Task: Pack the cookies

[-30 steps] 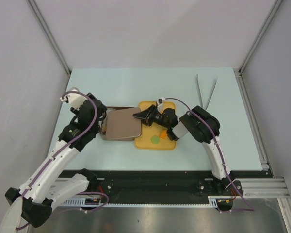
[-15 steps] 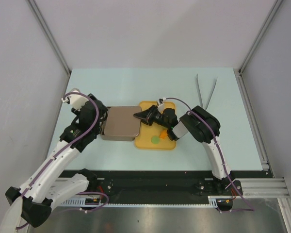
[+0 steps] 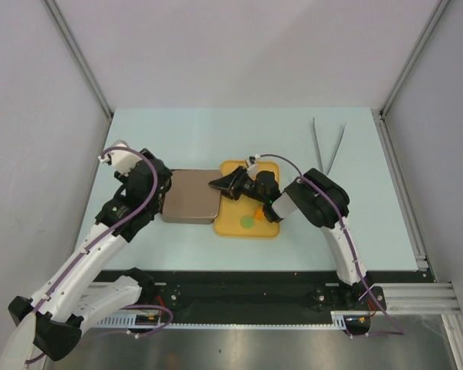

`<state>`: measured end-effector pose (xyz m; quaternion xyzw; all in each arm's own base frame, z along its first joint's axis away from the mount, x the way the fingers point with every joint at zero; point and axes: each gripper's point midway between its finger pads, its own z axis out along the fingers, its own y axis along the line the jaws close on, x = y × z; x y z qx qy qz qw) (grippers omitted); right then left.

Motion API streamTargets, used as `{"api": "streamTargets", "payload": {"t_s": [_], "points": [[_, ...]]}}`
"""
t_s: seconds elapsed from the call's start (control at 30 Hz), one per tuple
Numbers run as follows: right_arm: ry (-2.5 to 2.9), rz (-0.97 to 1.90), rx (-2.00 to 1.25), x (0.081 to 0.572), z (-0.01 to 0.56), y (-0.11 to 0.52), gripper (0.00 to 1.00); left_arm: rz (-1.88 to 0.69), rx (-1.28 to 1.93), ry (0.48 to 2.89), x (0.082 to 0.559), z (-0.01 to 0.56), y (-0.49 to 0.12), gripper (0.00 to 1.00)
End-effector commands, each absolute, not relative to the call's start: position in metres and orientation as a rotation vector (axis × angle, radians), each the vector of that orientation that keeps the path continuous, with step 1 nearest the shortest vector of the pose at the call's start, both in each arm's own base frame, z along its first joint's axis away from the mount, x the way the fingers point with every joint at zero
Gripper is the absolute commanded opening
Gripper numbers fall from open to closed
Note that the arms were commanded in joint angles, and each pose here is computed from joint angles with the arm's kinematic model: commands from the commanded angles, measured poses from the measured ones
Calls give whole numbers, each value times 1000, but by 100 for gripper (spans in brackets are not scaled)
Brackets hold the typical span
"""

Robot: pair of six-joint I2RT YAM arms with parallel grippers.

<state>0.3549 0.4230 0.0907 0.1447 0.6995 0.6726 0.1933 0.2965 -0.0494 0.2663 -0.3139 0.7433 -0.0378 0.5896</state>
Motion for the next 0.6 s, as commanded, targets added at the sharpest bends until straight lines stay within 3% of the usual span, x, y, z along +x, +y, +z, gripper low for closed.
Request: {"api": "streamTargets", "payload": {"t_s": [0.0,0.23,0.57], "points": [[1939,1881,322,355,102,431,39,-91,-723,1700,296,274,-48,63],[1972,1823,282,356,109,429,60,-95,-722,1700,297,273,-49,63],[2151,1601,249,356,90,415,60,-88,-717,1703,296,272,-49,64]]}}
